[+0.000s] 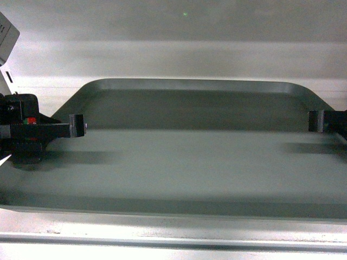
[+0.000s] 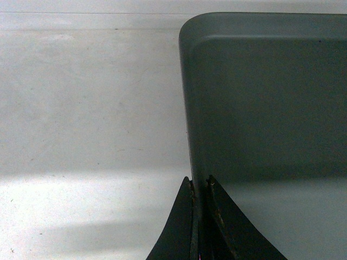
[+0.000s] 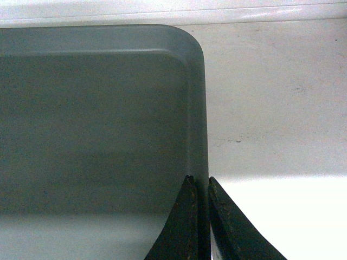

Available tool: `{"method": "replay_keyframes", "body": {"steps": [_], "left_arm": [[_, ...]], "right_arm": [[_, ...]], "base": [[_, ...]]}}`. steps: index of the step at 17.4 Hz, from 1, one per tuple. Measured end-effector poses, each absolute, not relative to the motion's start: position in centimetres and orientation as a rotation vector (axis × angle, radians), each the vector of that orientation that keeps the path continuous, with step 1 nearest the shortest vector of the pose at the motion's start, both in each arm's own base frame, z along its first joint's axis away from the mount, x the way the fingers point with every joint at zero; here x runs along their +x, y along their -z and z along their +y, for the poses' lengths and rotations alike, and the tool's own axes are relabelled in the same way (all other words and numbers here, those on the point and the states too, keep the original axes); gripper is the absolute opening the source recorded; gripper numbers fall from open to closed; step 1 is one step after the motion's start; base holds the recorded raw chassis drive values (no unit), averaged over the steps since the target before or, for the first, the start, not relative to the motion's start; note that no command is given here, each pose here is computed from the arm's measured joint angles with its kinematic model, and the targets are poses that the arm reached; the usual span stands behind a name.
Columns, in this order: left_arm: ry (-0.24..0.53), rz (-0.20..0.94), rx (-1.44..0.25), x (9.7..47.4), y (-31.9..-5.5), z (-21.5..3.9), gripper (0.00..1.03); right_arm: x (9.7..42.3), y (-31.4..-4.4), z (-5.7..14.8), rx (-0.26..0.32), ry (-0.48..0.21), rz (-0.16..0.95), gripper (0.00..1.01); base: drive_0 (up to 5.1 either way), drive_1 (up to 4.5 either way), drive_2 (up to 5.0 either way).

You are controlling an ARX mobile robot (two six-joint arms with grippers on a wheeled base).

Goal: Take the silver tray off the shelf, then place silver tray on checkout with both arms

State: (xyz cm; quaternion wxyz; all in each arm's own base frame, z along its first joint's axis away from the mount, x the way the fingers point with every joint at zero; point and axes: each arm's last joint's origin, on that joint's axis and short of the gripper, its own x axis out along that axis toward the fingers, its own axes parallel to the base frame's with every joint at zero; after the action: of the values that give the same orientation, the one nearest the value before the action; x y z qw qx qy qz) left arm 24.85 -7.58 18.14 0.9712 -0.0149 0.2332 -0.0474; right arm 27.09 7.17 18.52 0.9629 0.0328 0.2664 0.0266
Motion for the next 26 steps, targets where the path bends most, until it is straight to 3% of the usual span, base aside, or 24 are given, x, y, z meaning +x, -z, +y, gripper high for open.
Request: {"method": "replay_keyframes", "body": {"steps": [22, 26], "left_arm": [[0.099, 0.461, -0.033, 24.9, -18.23, -7.61, 0.03], [0.099, 0.461, -0.033, 24.89, -18.24, -7.6, 0.03]], "right_arm": [[27.15, -18.64, 7.19, 0.076, -0.054, 0.526, 0.03], [27.15, -18.64, 7.19, 0.076, -0.053, 0.526, 0.03]], "base": [[0.0, 0.0, 0.0], [0.1, -2.44, 2.7]]}}
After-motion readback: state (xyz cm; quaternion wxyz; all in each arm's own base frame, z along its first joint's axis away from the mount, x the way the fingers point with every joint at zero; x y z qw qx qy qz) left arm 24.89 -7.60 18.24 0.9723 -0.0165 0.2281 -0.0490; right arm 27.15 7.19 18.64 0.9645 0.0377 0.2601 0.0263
